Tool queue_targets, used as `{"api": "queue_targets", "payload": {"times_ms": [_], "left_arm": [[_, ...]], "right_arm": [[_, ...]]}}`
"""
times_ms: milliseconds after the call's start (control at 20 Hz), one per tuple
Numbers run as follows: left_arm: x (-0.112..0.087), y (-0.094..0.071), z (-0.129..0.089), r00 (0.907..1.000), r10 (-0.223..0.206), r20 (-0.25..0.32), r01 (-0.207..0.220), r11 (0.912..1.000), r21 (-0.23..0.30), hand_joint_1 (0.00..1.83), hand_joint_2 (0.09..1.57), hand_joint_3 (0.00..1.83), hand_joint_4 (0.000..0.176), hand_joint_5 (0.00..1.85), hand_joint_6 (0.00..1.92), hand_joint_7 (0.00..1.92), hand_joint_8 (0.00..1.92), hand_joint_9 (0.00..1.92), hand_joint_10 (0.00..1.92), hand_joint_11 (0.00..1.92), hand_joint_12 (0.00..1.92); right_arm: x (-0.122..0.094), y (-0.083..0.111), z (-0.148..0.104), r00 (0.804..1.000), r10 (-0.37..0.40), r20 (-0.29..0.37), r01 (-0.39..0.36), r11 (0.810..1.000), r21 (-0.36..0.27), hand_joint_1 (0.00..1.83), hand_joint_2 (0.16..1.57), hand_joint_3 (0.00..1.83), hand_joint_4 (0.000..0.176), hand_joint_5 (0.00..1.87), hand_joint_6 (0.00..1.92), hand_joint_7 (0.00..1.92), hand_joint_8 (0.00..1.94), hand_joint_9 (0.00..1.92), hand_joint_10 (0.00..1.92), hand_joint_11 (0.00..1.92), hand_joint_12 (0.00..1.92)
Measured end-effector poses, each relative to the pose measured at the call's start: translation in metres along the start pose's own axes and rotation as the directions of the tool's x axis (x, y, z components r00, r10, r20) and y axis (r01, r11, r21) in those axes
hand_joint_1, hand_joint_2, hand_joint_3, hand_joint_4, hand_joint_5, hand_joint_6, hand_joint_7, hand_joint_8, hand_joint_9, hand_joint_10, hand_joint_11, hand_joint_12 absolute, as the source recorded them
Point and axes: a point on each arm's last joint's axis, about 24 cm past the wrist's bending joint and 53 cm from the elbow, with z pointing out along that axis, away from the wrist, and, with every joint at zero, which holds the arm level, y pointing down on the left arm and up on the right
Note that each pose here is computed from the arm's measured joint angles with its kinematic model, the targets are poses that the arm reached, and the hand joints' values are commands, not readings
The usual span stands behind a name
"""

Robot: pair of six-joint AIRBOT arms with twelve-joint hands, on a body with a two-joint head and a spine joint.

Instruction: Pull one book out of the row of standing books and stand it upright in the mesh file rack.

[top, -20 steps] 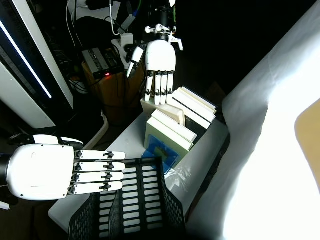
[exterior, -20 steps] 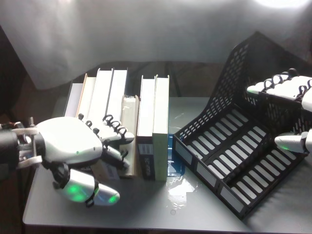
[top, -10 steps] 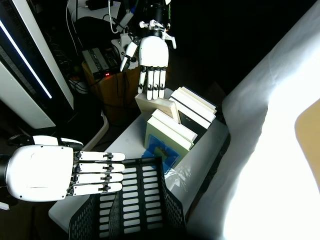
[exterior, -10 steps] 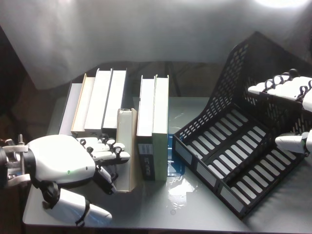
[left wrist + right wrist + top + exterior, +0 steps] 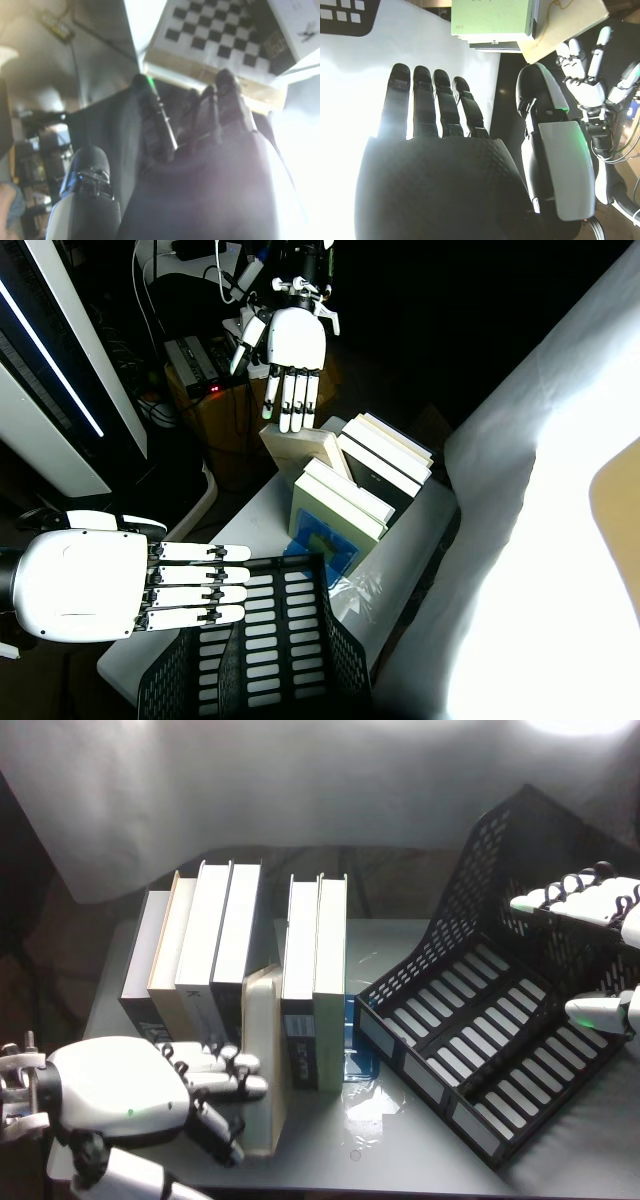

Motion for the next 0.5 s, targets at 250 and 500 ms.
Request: {"api": "queue_targets", "payload": {"times_ms": [250,500], "left_arm": [[0.001,0.001,-0.005,0.9997,-0.024,0.005,0.024,0.9997,-0.006,0.00,1.24,0.01,0.006,0.49,0.00,0.00,0.00,0.00,0.00,0.00,0.00],[-0.036,-0.001,-0.021,0.9827,-0.133,0.129,0.131,0.9911,0.018,0.00,1.31,0.03,0.017,0.16,0.00,0.00,0.00,0.00,0.00,0.00,0.00]], "right_arm": [[0.001,-0.002,0.000,1.000,0.002,-0.001,-0.002,1.000,0.006,0.51,1.34,0.00,0.000,0.00,0.00,0.00,0.00,0.00,0.00,0.00,0.00],[0.000,-0.002,0.000,1.000,0.004,0.001,-0.004,1.000,0.005,0.52,1.35,0.00,0.000,0.00,0.00,0.00,0.00,0.00,0.00,0.00,0.00]]}}
